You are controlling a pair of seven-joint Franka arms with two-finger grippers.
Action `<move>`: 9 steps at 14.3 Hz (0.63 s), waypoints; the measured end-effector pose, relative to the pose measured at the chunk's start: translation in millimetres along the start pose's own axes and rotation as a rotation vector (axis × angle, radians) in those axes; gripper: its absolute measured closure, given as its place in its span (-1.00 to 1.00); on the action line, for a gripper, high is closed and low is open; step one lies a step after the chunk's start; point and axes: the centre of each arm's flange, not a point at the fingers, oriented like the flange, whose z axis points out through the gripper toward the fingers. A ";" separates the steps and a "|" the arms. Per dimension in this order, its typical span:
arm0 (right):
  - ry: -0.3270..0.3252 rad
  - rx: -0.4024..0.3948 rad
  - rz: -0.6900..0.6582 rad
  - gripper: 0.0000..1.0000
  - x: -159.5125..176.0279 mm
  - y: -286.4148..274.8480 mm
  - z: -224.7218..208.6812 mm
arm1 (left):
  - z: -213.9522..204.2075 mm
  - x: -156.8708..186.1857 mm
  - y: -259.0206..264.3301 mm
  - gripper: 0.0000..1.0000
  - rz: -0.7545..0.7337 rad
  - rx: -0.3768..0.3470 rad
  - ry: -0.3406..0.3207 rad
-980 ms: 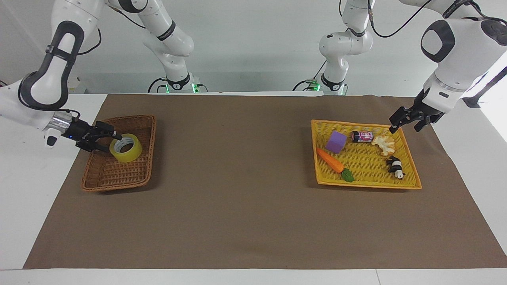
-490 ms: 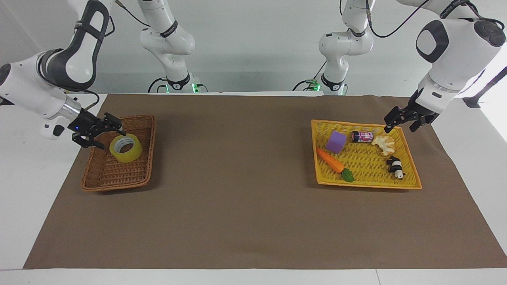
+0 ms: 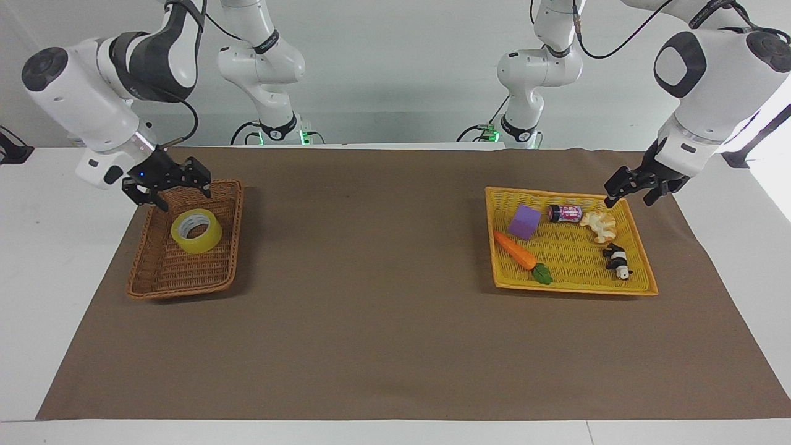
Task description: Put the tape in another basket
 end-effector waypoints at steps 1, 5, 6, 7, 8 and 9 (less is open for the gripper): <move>-0.028 -0.005 0.019 -1.00 -9.1 -1.6 -15.4 | 0.0 0.0 0.0 -0.98 0.000 0.000 0.000; -0.063 -0.054 0.111 -1.00 -26.9 -1.8 -60.6 | 0.0 0.0 0.2 -0.98 0.000 0.000 0.000; -0.067 -0.054 0.121 -1.00 -26.6 -1.9 -60.3 | 0.0 0.0 0.2 -0.98 0.000 0.000 0.000; -0.073 -0.054 0.129 -1.00 -24.6 -1.4 -57.3 | -0.1 -0.1 0.3 -0.98 0.000 0.000 0.000; -0.081 -0.054 0.146 -1.00 -20.5 -0.9 -52.4 | -0.4 -0.2 0.9 -0.98 0.002 0.000 0.001; -0.088 -0.059 0.164 -1.00 -14.4 -0.6 -47.7 | -0.9 -0.5 3.4 -0.98 0.007 0.000 0.001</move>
